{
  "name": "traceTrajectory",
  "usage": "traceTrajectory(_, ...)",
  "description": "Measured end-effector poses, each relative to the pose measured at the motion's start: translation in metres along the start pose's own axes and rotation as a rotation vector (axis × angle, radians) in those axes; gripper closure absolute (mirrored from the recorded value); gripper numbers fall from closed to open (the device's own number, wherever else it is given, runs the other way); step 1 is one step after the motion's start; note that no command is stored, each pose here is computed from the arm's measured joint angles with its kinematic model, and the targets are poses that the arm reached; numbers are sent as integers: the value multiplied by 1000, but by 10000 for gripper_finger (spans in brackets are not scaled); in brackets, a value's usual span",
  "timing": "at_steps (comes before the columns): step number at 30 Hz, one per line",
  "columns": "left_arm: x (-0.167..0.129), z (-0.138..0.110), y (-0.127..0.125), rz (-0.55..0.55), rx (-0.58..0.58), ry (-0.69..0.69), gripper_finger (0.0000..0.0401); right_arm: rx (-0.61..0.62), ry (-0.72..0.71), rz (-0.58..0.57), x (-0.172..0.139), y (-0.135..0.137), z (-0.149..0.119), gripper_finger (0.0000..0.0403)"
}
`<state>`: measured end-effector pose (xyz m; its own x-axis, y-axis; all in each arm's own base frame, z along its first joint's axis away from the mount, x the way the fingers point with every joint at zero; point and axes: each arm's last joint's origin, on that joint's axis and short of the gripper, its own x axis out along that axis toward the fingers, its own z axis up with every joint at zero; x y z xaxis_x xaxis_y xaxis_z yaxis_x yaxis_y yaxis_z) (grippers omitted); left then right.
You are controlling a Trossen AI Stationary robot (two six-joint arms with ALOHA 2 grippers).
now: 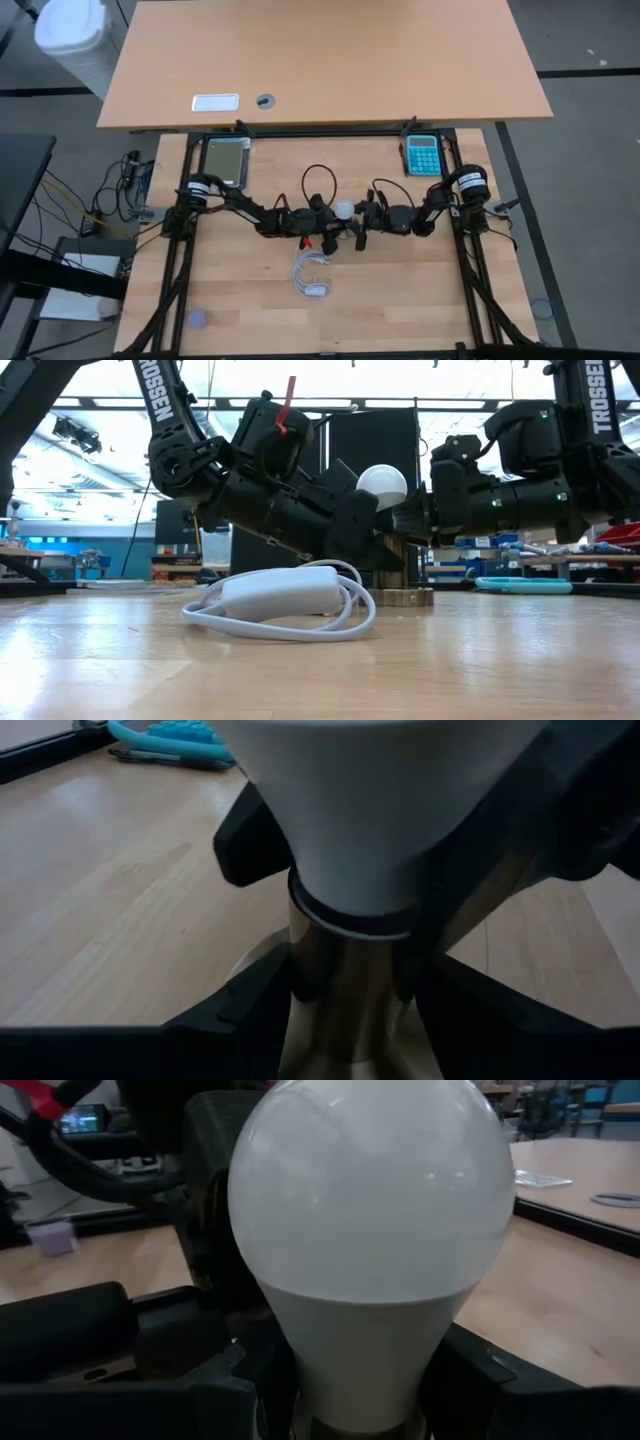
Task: Screw lightbulb
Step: Insert the white lightbulb into the silver lamp
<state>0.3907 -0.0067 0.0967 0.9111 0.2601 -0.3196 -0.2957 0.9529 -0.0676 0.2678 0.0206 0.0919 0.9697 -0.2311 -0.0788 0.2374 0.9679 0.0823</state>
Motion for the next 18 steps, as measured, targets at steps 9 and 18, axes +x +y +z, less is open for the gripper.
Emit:
traceTrajectory(9,0,0,1,43,-39,-3,198,38,-3,-108,-5,14,-2,233)
traceTrajectory(18,-1,-1,2,73,-60,-6,198,68,31,-290,11,40,-2,233)
